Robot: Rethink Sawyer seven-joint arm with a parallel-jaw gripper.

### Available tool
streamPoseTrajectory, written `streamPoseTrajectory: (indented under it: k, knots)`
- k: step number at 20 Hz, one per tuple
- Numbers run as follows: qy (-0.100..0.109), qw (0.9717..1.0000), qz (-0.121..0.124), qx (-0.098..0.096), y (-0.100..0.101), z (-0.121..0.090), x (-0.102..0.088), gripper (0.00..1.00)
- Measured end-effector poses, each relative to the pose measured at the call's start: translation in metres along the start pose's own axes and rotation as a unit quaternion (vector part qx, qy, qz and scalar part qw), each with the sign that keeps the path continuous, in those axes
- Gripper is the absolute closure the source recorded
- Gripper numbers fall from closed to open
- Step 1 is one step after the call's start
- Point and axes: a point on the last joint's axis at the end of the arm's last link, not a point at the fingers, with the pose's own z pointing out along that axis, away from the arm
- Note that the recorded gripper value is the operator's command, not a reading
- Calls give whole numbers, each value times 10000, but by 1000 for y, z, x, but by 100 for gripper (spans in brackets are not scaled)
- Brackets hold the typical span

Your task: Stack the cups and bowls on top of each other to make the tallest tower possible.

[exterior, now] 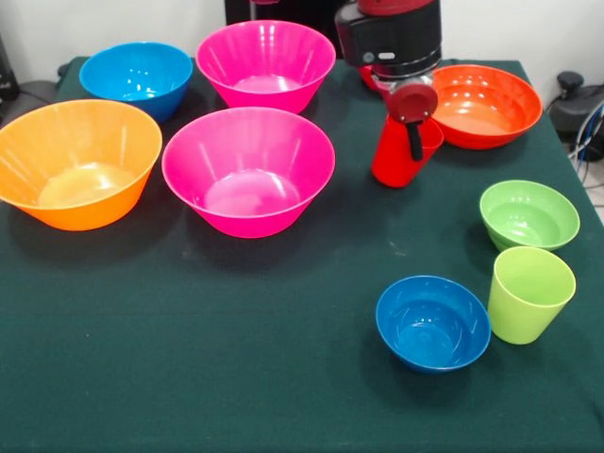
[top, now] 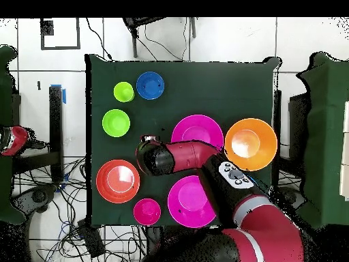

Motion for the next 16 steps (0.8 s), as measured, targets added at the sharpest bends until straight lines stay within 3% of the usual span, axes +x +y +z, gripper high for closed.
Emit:
streamPoseTrajectory:
  k: [7,16]
  knots:
    - [36,10000,57,-66,-15,6,6,100]
    - [144,9991,53,-385,-20,3,10,100]
